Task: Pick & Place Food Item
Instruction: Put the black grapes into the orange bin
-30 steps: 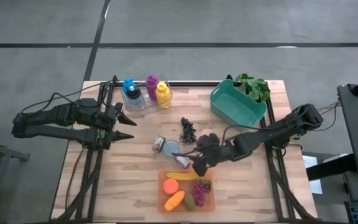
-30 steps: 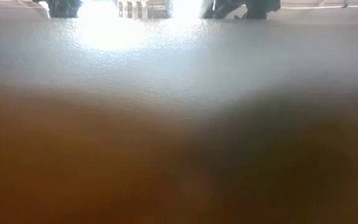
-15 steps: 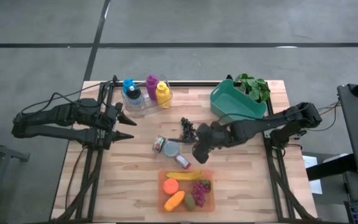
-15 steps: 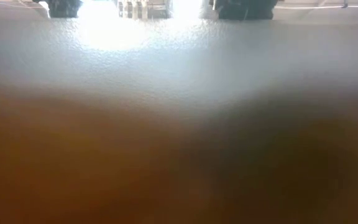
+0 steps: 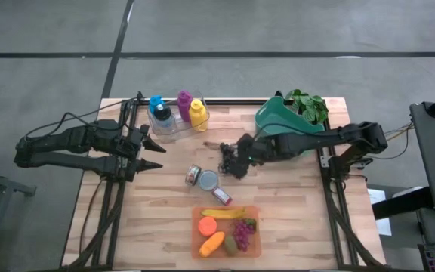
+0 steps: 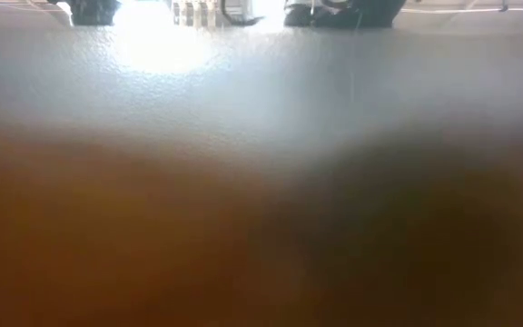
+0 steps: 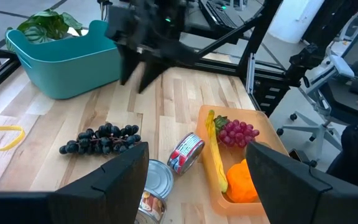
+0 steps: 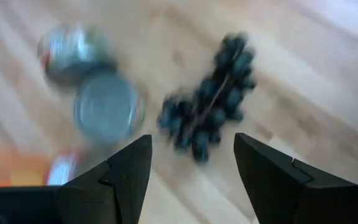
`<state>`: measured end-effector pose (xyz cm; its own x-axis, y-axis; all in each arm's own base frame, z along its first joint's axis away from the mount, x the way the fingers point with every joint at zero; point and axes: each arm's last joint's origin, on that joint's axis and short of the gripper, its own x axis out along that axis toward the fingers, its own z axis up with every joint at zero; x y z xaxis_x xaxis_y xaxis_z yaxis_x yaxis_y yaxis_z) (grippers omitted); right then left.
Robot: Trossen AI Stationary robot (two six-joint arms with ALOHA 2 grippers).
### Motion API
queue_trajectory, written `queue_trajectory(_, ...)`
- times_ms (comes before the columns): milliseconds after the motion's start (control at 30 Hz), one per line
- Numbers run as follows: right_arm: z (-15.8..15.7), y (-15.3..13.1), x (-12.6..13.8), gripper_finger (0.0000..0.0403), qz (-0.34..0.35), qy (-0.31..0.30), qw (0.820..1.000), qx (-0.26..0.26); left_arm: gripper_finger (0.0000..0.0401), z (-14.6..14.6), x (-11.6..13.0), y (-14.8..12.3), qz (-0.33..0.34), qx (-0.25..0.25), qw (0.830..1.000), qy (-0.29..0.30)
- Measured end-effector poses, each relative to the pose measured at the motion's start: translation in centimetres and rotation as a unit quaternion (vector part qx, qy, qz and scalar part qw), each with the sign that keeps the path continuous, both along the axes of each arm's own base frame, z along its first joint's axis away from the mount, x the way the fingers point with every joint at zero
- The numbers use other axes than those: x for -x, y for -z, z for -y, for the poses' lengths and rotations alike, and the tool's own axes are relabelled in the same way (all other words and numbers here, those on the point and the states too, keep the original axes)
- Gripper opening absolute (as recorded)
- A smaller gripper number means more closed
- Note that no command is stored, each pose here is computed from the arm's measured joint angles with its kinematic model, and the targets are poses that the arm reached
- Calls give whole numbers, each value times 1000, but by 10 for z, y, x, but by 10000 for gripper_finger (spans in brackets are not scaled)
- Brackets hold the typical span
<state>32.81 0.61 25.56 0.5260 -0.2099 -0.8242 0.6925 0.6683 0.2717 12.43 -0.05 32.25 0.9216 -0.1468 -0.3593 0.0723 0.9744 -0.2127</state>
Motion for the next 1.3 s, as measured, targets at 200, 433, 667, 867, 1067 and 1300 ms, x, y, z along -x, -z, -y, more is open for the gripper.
queue_trajectory(200, 14, 9, -4, 225, 26, 53, 998, -5, 275, 0, 0, 0, 0, 0, 1000, 0)
queue_trajectory(433, 21, 49, -28, 225, 1, 88, 996, -33, 275, 0, 0, 0, 0, 0, 1000, 0)
queue_trajectory(667, 21, 70, -57, 225, -10, 120, 991, -55, 275, 0, 0, 0, 0, 0, 1000, 0)
queue_trajectory(867, 21, 81, -74, 225, -30, 133, 989, -60, 275, 0, 0, 0, 0, 0, 1000, 0)
queue_trajectory(1067, 21, 81, -81, 225, -61, 136, 987, -56, 275, 0, 0, 0, 0, 0, 1000, 0)
queue_trajectory(1300, 23, 59, -73, 225, -67, 152, 986, -28, 275, 0, 0, 0, 0, 0, 1000, 0)
